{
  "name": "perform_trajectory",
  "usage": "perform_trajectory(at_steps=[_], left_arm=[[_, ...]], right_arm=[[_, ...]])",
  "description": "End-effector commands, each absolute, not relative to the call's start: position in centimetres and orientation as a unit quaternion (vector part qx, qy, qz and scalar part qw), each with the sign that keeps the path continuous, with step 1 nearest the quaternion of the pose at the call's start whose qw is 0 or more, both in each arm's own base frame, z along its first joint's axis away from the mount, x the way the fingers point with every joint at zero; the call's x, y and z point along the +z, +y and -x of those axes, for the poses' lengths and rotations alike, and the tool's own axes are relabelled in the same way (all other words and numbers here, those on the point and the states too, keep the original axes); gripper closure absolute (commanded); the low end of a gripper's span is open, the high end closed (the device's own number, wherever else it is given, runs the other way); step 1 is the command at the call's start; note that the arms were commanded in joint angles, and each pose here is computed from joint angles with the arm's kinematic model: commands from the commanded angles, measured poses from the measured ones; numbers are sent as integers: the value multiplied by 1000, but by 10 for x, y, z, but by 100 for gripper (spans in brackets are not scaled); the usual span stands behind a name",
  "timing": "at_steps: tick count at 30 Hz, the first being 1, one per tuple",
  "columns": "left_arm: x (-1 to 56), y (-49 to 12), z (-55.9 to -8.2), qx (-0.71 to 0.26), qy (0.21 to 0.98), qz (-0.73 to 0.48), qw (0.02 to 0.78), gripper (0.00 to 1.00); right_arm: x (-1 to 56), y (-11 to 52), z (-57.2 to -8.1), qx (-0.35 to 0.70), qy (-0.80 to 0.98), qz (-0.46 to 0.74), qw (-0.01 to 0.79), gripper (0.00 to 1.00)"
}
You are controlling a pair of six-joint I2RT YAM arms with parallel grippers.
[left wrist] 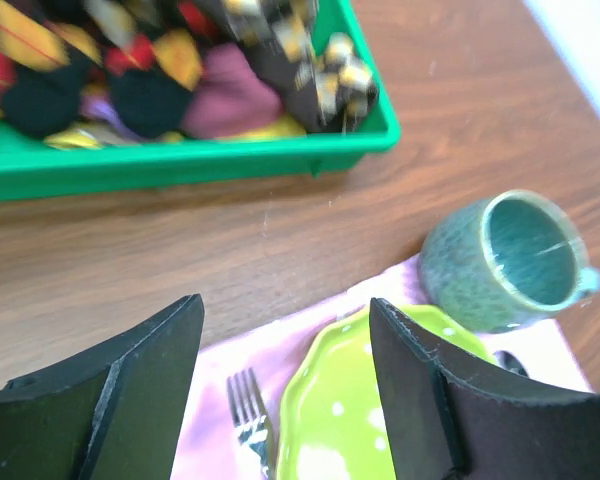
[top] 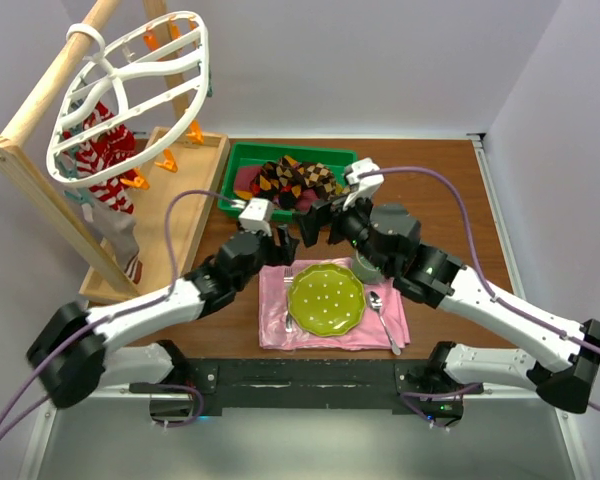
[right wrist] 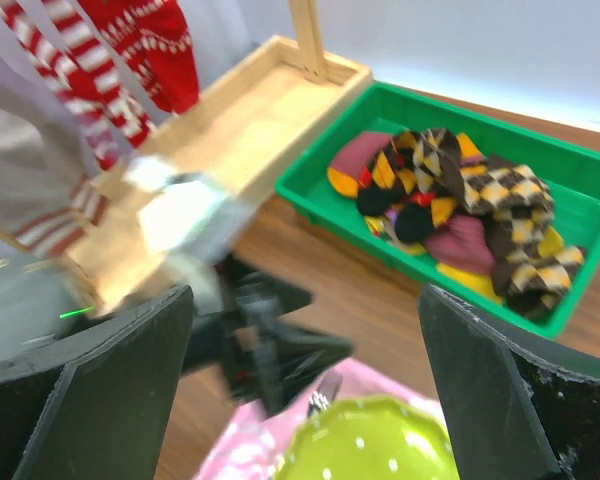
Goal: Remove the socks clipped to the hanger
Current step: Remove the sock from the hanger.
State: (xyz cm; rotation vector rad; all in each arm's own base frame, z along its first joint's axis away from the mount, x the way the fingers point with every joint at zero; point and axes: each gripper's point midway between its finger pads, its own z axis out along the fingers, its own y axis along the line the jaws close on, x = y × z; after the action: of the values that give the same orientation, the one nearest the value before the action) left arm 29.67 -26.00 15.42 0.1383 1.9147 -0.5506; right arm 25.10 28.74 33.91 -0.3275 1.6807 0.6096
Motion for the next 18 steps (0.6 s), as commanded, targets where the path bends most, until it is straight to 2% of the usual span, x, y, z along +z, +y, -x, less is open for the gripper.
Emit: perform_trajectory(at_steps=[1,4,5,9,18], left_arm=[[186,-215,-279,-210,797,-10,567,28],[209,-191,-271,-196,788,21,584,30],[198,-176,-265,-164,804,26,571,30],[210,-134,-252,-126,799,90,581,31],[240,-75,-225,-60,797,144,583,32]], right_arm=[[374,298,-257,381,678,143,612,2],[367,298,-269,402,680,138,597,1],[370,298,-274,407,676,132,601,2],[359,309,-282,442,671,142,578,2],[333,331,-293,472,676,145,547,2]])
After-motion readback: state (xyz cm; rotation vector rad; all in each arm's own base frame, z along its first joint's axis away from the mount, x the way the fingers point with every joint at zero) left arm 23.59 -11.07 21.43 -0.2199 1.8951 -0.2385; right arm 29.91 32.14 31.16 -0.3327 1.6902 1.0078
